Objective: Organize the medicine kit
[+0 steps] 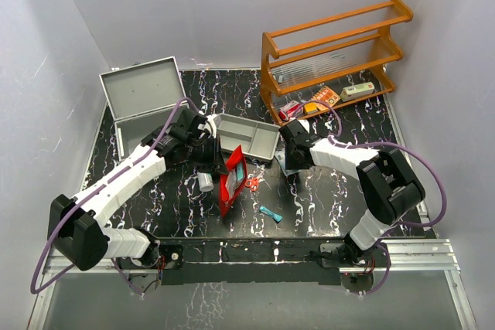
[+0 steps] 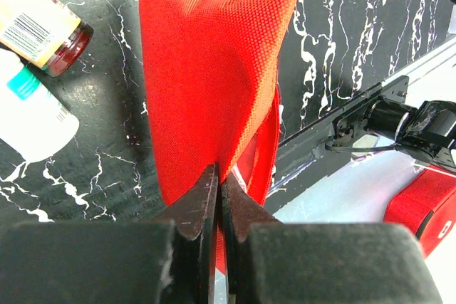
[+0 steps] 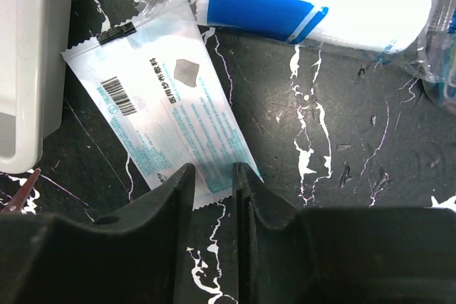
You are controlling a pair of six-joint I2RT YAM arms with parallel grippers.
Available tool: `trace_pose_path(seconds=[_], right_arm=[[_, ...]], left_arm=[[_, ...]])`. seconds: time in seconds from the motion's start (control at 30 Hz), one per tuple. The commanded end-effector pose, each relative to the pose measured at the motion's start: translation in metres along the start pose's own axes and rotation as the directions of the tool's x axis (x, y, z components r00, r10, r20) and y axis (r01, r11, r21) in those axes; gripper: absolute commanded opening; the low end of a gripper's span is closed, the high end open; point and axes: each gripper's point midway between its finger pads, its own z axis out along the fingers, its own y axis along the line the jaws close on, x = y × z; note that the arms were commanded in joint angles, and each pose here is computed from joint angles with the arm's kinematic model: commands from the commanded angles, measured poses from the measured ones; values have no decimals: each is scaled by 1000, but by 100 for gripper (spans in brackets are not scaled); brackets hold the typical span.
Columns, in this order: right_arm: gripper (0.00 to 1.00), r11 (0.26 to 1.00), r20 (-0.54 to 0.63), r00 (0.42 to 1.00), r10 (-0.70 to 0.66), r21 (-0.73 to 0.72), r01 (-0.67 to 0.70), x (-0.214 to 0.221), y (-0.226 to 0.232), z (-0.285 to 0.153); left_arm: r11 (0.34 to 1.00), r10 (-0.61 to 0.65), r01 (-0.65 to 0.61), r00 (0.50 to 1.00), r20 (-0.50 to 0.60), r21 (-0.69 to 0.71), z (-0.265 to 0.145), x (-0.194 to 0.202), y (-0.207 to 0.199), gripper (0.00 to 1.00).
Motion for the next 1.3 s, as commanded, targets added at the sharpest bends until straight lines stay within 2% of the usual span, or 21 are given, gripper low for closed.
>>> trace_pose_path(seconds=[0.0, 0.27, 0.47, 0.6, 0.77, 0.87, 1.07, 1.27], right_arm=[[23, 998, -100, 994, -42, 44, 47, 37, -12, 0], [21, 999, -173, 984, -34, 25, 39, 72, -13, -27], [26, 1000, -79, 996, -29, -8, 28, 35, 0, -47], [33, 993, -29, 993, -112, -33, 111, 11, 15, -51], [37, 966, -47, 966, -255, -63, 252, 16, 36, -41], [38, 956, -58, 956, -289, -70, 285, 20, 42, -34], [35, 955, -62, 953, -295, -48, 292, 21, 41, -22], [25, 958, -73, 956, -286, -42, 283, 30, 38, -13]], left_arm=[[999, 2, -2, 1000, 3, 37, 0, 0, -5, 0], [999, 0, 0, 1000, -1, 34, 6, -3, -4, 0], [1000, 3, -3, 1000, -2, 24, 8, -4, -2, 0], [1000, 0, 0, 1000, 10, -3, 7, -6, 2, 0], [1000, -9, 9, 1000, 26, -29, 6, -5, 8, 0], [999, -12, 13, 1000, 25, -32, 6, -4, 9, 0], [999, -14, 15, 1000, 23, -30, 5, -3, 10, 0], [999, -13, 14, 1000, 25, -31, 4, -3, 11, 0]])
